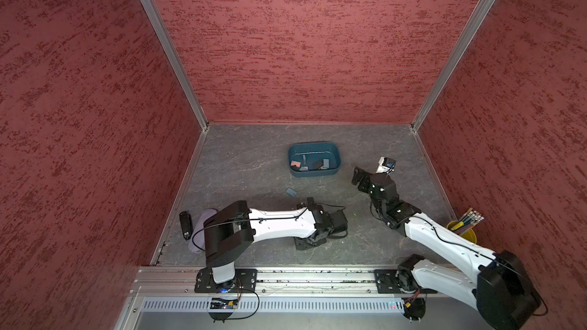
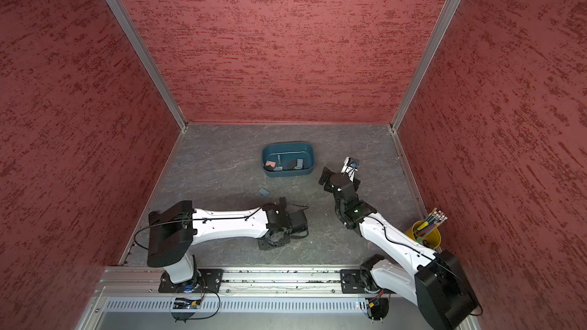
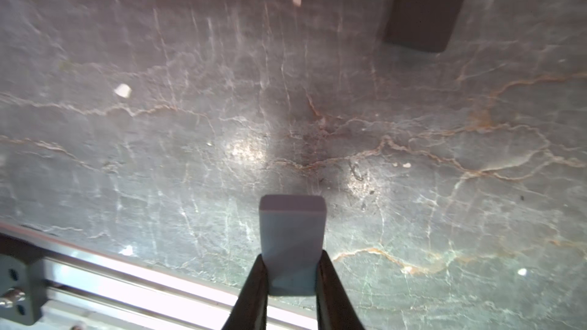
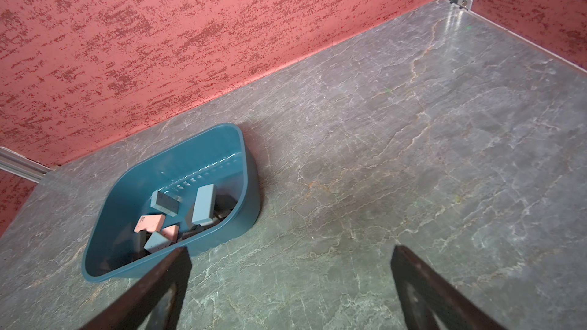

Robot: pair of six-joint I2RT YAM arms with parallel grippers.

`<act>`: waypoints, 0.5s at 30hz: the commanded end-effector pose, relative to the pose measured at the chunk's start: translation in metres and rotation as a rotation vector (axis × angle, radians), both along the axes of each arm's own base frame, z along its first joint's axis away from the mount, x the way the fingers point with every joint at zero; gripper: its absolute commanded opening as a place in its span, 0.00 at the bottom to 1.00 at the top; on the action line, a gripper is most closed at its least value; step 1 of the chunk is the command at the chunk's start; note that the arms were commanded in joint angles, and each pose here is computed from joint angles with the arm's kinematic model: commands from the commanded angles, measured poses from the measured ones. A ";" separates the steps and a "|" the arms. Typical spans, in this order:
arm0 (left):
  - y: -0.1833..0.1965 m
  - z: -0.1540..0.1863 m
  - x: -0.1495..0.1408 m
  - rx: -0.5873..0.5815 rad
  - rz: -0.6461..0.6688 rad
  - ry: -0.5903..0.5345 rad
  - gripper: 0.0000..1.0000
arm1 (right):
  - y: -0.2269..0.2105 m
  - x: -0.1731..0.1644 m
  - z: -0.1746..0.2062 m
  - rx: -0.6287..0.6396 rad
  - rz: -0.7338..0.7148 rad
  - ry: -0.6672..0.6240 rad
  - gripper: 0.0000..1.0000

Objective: Put the eraser in the storage box
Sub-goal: Pick up the eraser from the center of the board, then place the eraser in the storage box.

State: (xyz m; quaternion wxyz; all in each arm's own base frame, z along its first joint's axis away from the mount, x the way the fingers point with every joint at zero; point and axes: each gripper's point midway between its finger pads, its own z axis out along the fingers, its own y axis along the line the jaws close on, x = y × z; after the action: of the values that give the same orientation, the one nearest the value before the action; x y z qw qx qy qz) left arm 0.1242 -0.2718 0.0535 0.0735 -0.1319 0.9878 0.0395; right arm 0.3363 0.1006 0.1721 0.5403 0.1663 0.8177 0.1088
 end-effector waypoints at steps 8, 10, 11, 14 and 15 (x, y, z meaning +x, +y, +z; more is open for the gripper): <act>0.016 0.051 0.038 -0.031 -0.033 -0.119 0.24 | 0.002 0.001 -0.003 0.021 0.010 -0.006 0.99; 0.018 0.060 0.048 -0.048 -0.035 -0.137 0.24 | 0.003 0.001 -0.003 0.022 0.012 -0.005 0.99; 0.018 0.065 0.055 -0.057 -0.035 -0.146 0.24 | 0.003 0.000 -0.004 0.022 0.014 -0.002 0.99; 0.021 0.080 0.075 -0.070 -0.048 -0.174 0.24 | 0.004 0.001 -0.005 0.027 0.020 0.001 0.99; 0.022 0.085 0.082 -0.073 -0.052 -0.183 0.24 | 0.005 0.001 -0.006 0.026 0.021 0.003 0.99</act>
State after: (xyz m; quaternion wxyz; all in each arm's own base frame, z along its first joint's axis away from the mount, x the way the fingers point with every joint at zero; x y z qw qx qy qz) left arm 0.1877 -0.2550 0.1190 0.1340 -0.1370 0.9814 -0.0075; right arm 0.3365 0.1045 0.1697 0.5351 0.1611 0.8211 0.1163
